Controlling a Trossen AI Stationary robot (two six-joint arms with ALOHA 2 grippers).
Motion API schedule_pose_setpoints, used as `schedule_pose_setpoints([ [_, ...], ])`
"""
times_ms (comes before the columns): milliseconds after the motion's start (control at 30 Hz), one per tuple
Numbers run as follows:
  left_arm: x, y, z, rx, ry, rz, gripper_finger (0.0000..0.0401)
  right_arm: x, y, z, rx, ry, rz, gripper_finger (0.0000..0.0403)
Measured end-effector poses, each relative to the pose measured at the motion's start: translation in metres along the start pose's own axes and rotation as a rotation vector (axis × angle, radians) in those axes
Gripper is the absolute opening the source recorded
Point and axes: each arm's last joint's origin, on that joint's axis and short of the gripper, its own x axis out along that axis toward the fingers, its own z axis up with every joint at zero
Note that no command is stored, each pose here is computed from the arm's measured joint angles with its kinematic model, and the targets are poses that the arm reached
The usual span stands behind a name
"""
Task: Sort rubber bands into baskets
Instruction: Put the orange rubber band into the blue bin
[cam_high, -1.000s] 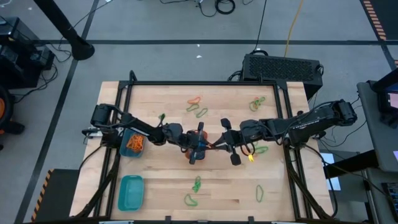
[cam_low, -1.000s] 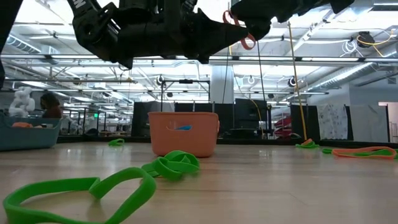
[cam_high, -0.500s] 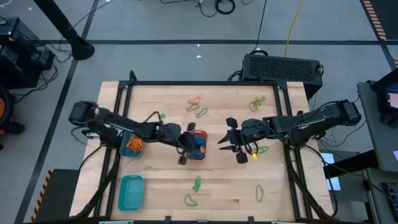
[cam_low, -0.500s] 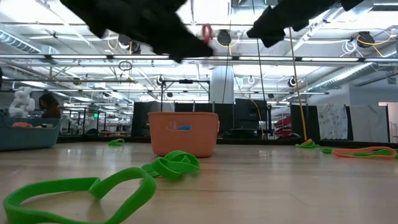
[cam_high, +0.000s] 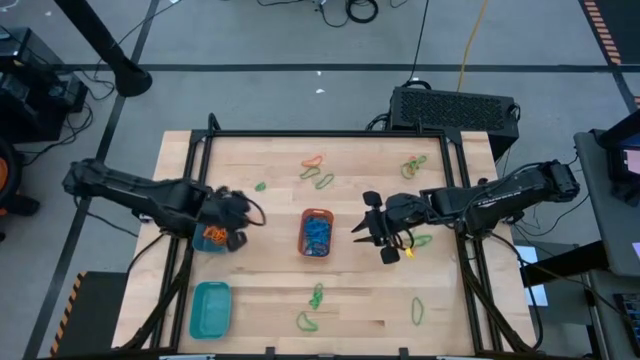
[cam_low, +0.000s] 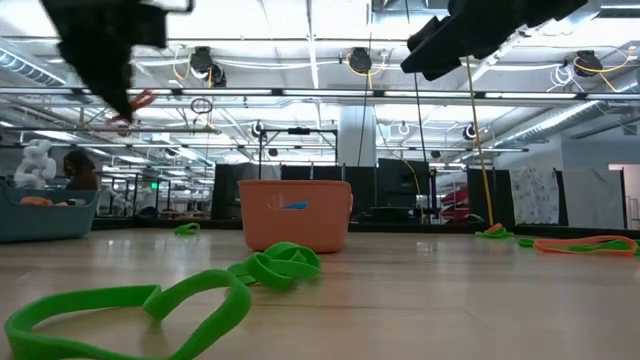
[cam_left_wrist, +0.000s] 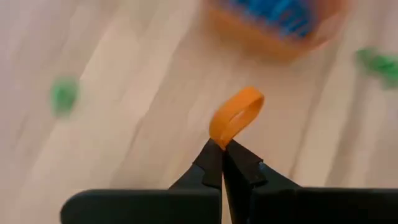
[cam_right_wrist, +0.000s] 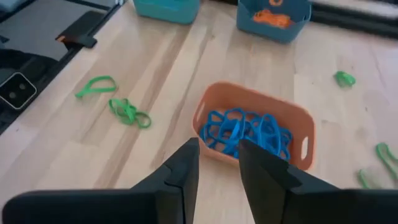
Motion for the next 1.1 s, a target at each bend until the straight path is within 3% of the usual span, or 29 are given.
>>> schedule_pose_setpoints([
  [133, -0.007, 0.015, -0.02, -0.184, 0.163, 0.139, 0.0002, 0.0, 0.0, 0.001, -0.011, -0.006, -0.001, 0.0105],
  [233, -0.002, 0.021, -0.03, -0.253, 0.227, 0.205, 0.0002, 0.0, 0.0, 0.001, -0.011, -0.006, -0.001, 0.0105],
  [600, 0.029, 0.036, -0.062, -0.316, 0.408, 0.264, 0.0006, 0.0, 0.0, 0.001, -0.013, -0.004, 0.002, 0.0105],
  [1100, 0.035, 0.037, -0.061, -0.31, 0.452, 0.278, 0.0078, 0.0, 0.003, -0.002, 0.069, 0.026, 0.014, 0.0105],
])
